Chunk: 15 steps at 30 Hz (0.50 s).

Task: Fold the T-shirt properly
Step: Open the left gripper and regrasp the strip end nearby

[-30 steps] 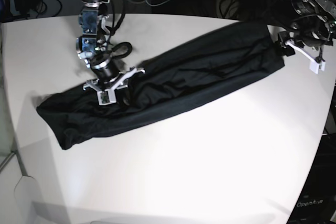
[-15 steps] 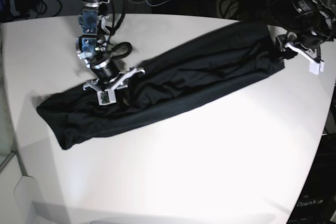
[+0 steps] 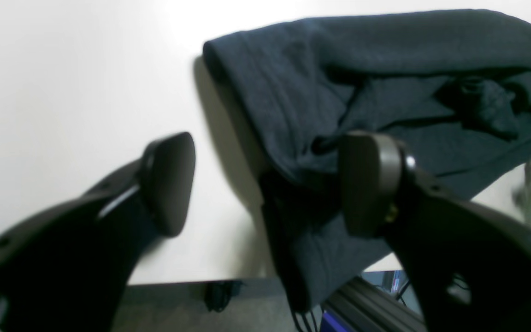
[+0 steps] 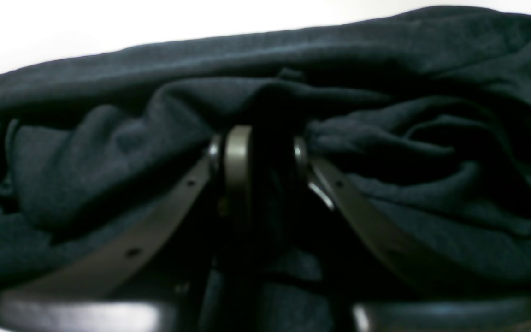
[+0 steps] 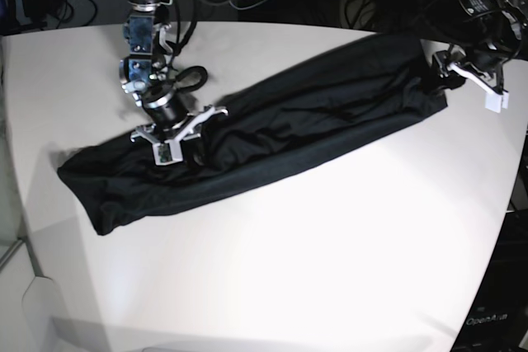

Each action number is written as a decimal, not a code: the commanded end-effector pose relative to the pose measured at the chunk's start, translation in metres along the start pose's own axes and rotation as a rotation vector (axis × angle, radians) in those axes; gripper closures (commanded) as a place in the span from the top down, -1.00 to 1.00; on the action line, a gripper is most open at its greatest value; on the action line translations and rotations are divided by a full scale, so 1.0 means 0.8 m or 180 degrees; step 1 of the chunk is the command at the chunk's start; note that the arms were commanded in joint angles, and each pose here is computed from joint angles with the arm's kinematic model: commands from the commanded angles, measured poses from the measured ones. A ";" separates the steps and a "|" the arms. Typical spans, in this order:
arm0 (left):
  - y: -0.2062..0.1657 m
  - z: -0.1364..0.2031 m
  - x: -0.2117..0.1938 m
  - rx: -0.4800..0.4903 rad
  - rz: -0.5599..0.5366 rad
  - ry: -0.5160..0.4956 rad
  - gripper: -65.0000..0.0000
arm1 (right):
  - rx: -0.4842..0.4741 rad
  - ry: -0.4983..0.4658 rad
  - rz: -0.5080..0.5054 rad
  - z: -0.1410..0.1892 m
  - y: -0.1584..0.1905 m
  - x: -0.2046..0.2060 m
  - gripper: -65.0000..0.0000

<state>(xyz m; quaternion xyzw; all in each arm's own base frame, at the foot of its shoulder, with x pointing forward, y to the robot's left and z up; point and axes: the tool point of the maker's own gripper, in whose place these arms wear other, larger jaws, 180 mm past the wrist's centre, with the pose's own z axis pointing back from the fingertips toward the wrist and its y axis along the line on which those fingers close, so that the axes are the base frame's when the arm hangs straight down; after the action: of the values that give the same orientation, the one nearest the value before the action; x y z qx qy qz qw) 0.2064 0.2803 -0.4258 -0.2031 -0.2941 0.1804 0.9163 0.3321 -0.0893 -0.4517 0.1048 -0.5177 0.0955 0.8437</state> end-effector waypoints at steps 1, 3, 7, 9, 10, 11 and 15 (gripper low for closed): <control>0.009 -0.001 -0.033 0.0132 0.0031 0.0368 0.45 | -0.0093 0.1186 0.0206 0.031 -0.007 -0.109 -0.59; 0.004 -0.006 -0.034 0.0098 -0.0015 0.0407 0.45 | -0.0093 0.1184 0.0202 0.031 -0.007 -0.109 -0.59; -0.011 -0.016 -0.044 0.0012 -0.0133 0.0543 0.45 | -0.0093 0.1191 0.0206 0.031 -0.007 -0.110 -0.59; -0.016 -0.019 -0.048 -0.0016 -0.0138 0.0570 0.45 | -0.0093 0.1189 0.0202 0.031 -0.007 -0.109 -0.59; -0.019 -0.021 -0.050 -0.0035 -0.0123 0.0573 0.45 | -0.0093 0.1189 0.0202 0.031 -0.007 -0.109 -0.59; -0.020 -0.022 -0.051 -0.0039 -0.0120 0.0574 0.45 | -0.0093 0.1189 0.0202 0.031 -0.007 -0.109 -0.59; -0.020 -0.022 -0.052 -0.0043 -0.0119 0.0582 0.45 | -0.0093 0.1187 0.0198 0.031 -0.007 -0.109 -0.59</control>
<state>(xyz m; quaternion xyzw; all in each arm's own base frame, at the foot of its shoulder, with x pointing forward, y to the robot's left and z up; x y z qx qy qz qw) 0.2190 0.2486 -0.4285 -0.2339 -0.2942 0.1478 0.9148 0.3321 -0.0893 -0.4517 0.1051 -0.5176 0.0945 0.8439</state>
